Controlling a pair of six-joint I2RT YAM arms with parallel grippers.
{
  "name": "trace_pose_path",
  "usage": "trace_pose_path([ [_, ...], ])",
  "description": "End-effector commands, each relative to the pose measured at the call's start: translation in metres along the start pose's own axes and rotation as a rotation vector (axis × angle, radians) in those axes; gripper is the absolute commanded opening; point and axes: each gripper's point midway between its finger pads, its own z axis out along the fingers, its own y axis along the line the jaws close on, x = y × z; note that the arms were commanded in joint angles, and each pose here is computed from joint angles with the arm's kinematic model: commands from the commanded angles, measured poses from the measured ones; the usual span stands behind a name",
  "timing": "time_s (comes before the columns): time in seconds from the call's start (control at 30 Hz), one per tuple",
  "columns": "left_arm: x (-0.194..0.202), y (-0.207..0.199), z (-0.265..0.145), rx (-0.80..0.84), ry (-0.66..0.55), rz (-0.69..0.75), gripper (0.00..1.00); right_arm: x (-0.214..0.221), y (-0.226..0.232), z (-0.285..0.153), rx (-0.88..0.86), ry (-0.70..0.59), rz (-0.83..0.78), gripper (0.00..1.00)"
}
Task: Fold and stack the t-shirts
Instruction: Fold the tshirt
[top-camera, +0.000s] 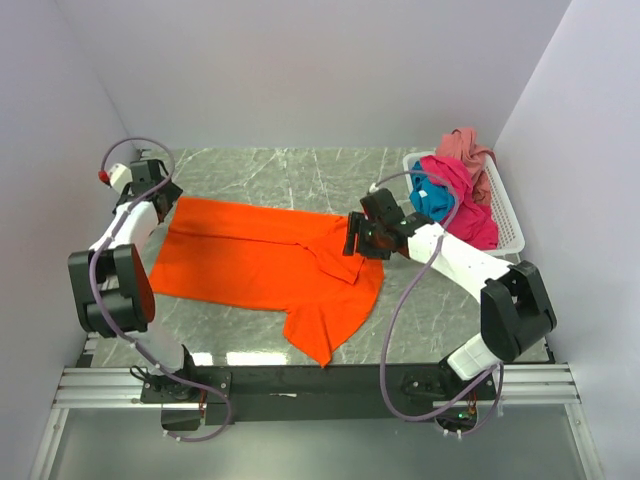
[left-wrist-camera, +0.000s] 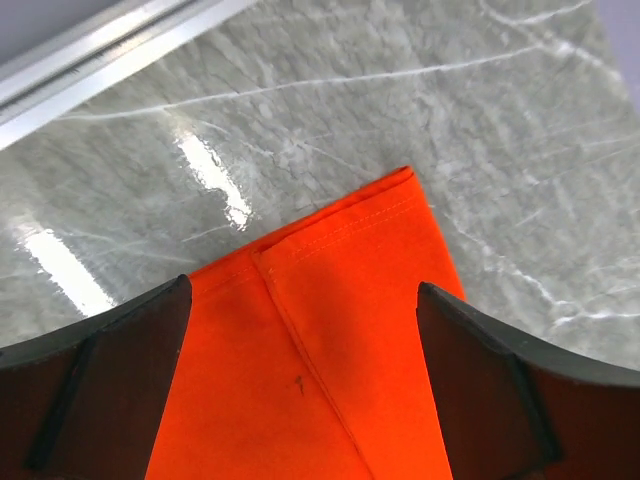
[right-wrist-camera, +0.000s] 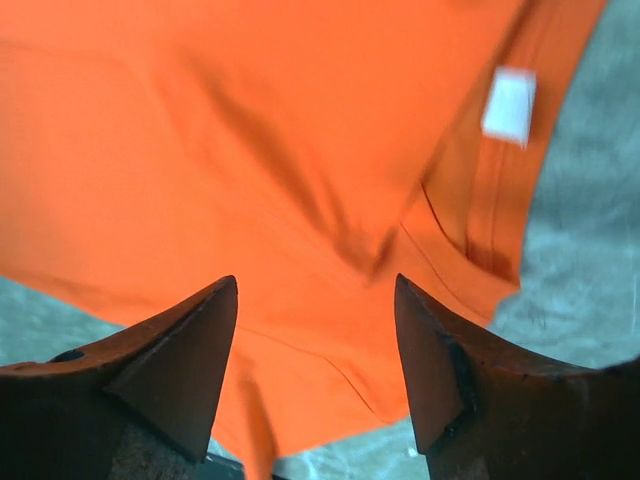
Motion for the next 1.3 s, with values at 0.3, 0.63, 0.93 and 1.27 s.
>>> trace_pose_path([
  [0.3, 0.027, -0.070, 0.013, 0.271, 0.204, 0.028, 0.99, -0.098, 0.021, 0.052, -0.031, -0.125, 0.017, 0.73],
  [0.63, 0.067, -0.074, 0.052, 0.255, 0.314, 0.016, 0.99, -0.083, -0.015, 0.119, 0.058, 0.072, 0.066, 0.73],
  [0.93, 0.079, -0.081, 0.080, 0.234, 0.333, -0.017, 0.99, -0.115, -0.050, 0.156, 0.094, 0.141, 0.115, 0.73],
  [1.27, 0.019, -0.140, 0.066, 0.308, 0.265, -0.025, 0.99, -0.229, -0.015, 0.125, -0.053, -0.080, -0.018, 0.73],
])
